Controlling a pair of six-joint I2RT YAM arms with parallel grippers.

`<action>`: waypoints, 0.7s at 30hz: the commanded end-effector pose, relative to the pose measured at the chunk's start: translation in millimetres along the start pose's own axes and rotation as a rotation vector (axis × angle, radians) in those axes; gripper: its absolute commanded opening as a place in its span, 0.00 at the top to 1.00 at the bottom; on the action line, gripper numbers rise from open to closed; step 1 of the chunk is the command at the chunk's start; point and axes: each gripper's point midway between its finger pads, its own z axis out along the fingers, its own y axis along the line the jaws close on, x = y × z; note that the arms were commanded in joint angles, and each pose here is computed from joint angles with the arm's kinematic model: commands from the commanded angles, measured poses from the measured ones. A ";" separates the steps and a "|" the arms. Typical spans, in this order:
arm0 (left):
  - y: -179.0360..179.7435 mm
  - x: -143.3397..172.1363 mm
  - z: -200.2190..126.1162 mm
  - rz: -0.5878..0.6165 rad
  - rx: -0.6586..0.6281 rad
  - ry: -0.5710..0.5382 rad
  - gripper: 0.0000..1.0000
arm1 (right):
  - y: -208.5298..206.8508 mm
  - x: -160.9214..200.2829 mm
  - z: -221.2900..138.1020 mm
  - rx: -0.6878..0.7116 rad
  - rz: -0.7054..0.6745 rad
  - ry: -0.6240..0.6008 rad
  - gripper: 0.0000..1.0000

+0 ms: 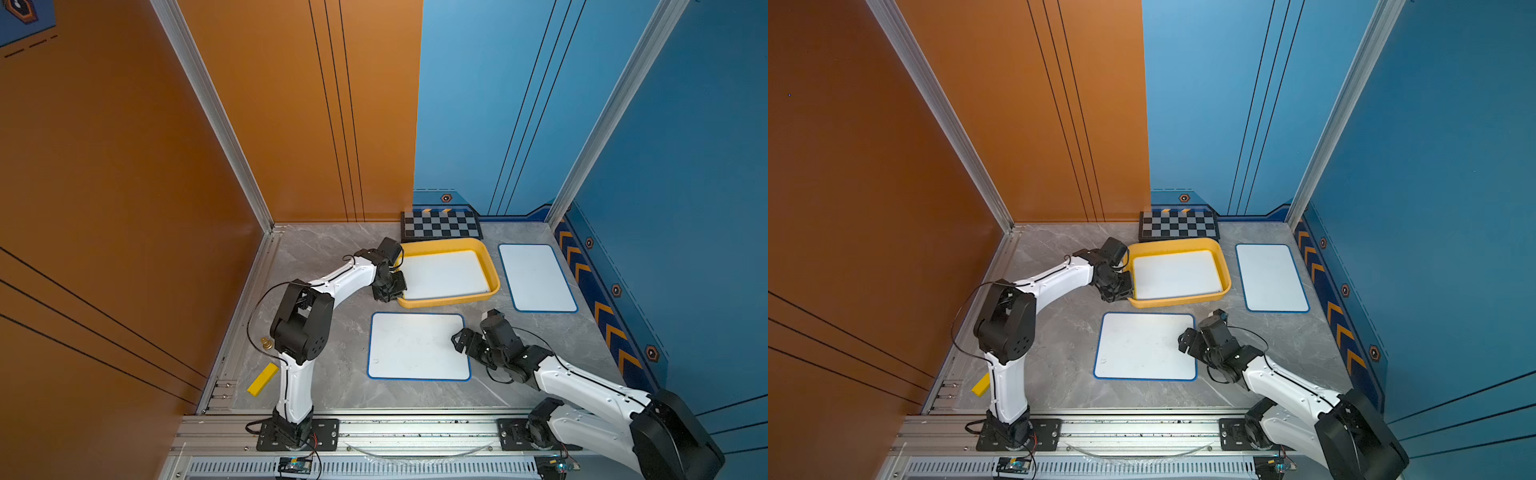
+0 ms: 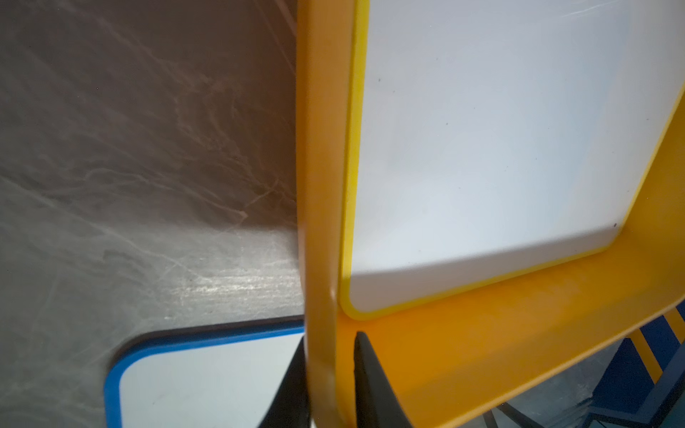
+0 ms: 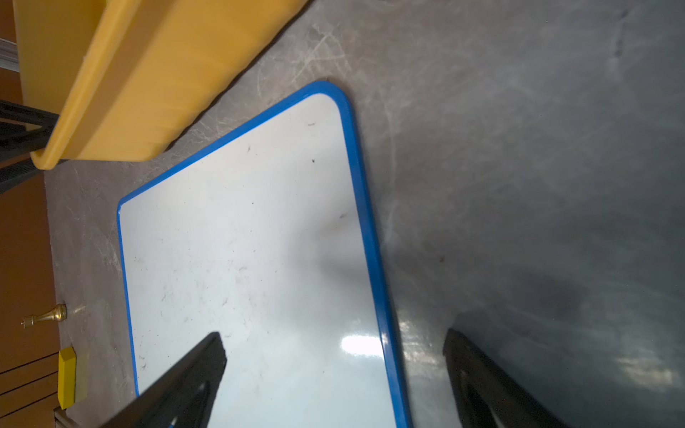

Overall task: Put the whiteboard into the storage box
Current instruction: Adjust the storage box at the center of the board.

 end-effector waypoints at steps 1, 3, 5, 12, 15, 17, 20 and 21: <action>33.9 16.8 -2.3 -0.015 -0.074 0.078 0.82 | -66.0 42.8 -0.1 0.222 0.015 0.143 0.05; 43.3 16.6 -8.1 -0.025 -0.080 0.070 0.82 | -66.7 42.6 -0.7 0.223 0.016 0.142 0.05; 50.8 14.5 -15.8 -0.037 -0.082 0.056 0.81 | -66.4 42.2 -0.7 0.223 0.016 0.141 0.05; 58.6 9.3 -31.3 -0.065 -0.069 0.027 0.63 | -66.1 44.4 0.8 0.226 0.017 0.157 0.05; 56.7 12.1 -44.8 -0.049 -0.052 0.004 0.62 | -67.8 47.4 0.9 0.230 0.011 0.167 0.05; 59.6 16.4 -56.6 -0.035 -0.050 -0.020 0.62 | -70.1 49.1 0.8 0.236 0.010 0.171 0.05; 69.8 28.4 -73.2 -0.023 -0.054 -0.052 0.60 | -71.7 50.6 0.4 0.242 0.001 0.177 0.05; 74.2 34.0 -76.3 -0.021 -0.058 -0.056 0.60 | -72.2 50.6 0.5 0.244 -0.002 0.177 0.05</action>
